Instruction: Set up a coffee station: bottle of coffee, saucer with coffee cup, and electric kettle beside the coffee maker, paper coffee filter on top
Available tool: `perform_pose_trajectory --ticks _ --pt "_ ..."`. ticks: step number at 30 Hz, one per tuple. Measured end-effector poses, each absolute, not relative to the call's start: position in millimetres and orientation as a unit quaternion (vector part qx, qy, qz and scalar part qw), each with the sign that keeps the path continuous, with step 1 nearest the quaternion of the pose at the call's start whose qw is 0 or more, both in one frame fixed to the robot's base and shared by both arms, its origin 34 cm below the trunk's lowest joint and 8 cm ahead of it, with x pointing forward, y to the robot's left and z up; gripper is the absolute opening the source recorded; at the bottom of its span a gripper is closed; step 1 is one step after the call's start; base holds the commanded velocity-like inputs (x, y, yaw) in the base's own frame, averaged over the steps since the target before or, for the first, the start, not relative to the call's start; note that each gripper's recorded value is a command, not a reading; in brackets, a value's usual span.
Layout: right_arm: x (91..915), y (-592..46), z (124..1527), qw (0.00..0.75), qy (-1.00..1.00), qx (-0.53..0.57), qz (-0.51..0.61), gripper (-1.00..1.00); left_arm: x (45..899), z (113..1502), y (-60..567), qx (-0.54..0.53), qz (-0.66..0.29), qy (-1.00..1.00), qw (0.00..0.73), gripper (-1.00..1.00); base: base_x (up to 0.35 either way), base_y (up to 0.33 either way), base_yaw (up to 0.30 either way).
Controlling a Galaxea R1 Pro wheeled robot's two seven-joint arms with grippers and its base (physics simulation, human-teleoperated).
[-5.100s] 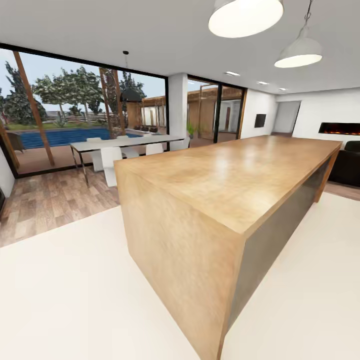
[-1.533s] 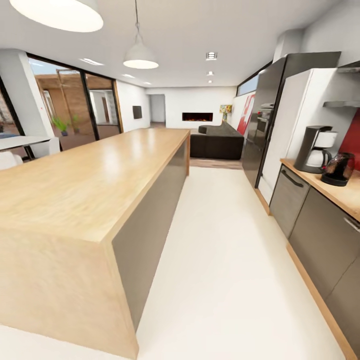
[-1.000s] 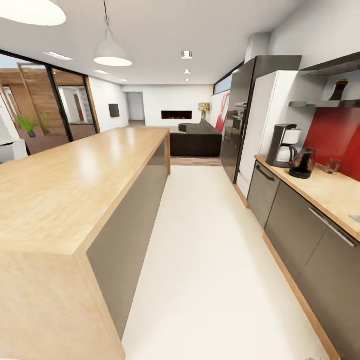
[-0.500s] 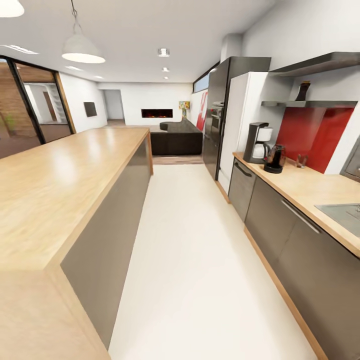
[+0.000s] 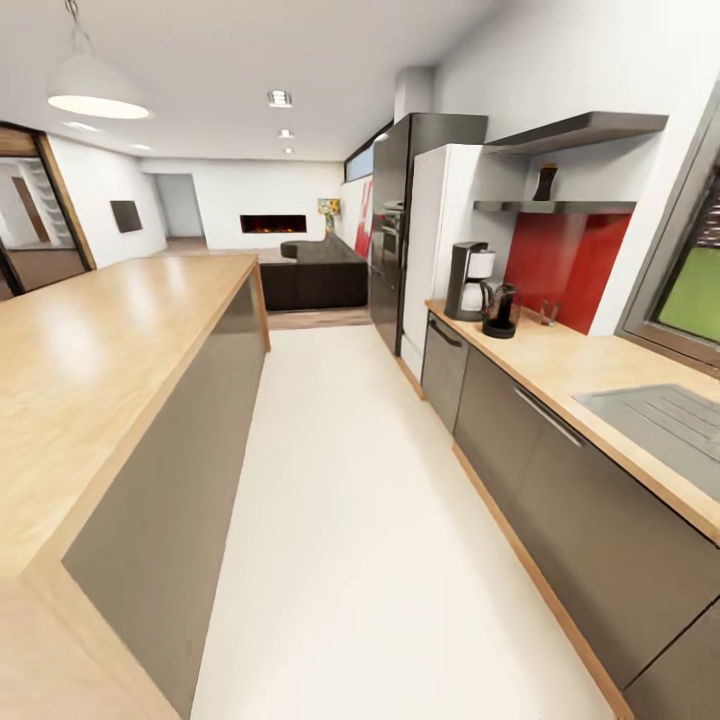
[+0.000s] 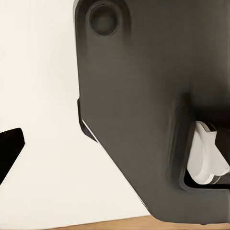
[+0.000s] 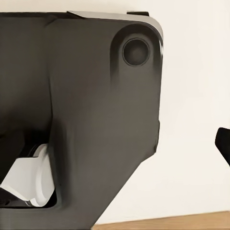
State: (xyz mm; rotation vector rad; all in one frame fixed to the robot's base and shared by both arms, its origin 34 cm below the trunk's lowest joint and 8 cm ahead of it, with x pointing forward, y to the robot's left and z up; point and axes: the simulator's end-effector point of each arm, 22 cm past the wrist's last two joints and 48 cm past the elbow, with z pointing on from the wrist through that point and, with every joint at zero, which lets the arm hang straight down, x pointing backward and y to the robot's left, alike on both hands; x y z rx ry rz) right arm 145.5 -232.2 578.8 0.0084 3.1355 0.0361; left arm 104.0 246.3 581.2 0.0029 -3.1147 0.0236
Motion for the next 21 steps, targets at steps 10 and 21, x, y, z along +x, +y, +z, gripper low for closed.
perform_pose_trajectory --ticks 10,21 --pt "139.7 -232.2 588.1 -0.001 1.0 0.003 0.012 1.0 97.8 590.9 245.9 0.001 0.008 -1.0 0.018 1.0 0.0 0.0 -0.255" --pt "132.8 -232.3 597.5 -0.004 1.0 0.003 0.011 1.0 91.0 600.5 245.9 0.001 0.008 -1.0 0.022 1.0 0.0 0.0 -0.256"
